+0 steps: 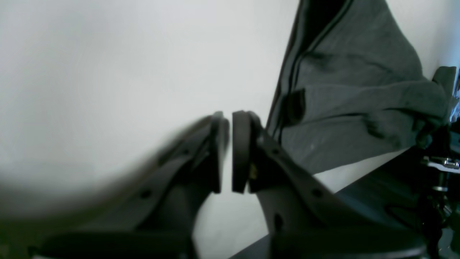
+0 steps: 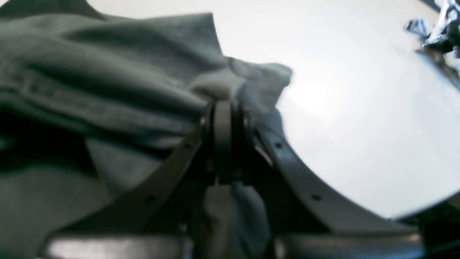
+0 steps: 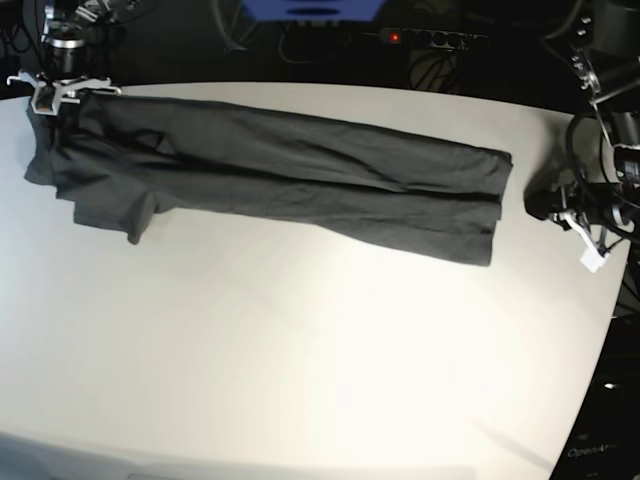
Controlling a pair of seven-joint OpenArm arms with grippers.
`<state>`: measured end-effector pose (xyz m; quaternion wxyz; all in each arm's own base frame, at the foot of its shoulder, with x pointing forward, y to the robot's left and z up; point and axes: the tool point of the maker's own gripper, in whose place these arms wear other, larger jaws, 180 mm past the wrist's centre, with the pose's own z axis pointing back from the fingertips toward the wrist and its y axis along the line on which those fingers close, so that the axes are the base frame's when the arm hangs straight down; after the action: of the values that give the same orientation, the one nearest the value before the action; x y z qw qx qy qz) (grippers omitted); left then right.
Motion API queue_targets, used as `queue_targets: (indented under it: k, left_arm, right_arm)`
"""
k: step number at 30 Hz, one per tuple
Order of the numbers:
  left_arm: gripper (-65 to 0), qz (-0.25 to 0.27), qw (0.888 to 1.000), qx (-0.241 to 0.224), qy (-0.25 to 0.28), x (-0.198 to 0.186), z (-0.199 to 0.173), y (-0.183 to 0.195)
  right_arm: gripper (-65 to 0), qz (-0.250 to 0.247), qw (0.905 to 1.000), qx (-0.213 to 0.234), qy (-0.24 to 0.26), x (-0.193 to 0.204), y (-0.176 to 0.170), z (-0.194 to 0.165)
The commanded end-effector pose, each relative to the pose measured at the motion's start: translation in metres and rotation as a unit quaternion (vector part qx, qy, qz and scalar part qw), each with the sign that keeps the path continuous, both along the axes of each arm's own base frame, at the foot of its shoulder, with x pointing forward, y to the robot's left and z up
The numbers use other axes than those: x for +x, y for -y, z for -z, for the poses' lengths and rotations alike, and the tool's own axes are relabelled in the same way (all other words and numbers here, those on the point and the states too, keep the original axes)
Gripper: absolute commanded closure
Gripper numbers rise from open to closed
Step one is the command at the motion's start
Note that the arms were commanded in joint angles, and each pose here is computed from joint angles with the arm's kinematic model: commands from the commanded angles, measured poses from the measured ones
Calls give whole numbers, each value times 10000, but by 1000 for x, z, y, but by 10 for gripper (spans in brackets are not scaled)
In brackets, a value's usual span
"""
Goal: Fold the T-shirt properly
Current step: 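Release the shirt end with the right gripper and raise it, then shift the left gripper's held end inward along the strip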
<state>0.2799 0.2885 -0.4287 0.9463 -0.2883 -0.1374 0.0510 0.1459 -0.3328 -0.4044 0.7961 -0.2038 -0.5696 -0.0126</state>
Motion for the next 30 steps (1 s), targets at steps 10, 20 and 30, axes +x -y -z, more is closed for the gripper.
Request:
queue_targets:
  k: [10, 20, 30]
  left_arm:
    - [-52, -45, 9996, 19, 265, 14, -14, -7]
    - [-52, -136, 9975, -343, 598, 27, -30, 1]
    - [-48, -58, 9864, -570, 1539, 70, -85, 5]
  right_arm:
    - [-348, 66, 9997, 14, -227, -3, 4, 14]
    - [-353, 69, 9997, -15, -243, -4, 7, 13]
    - [-347, 48, 9997, 3, -234, -2, 5, 14]
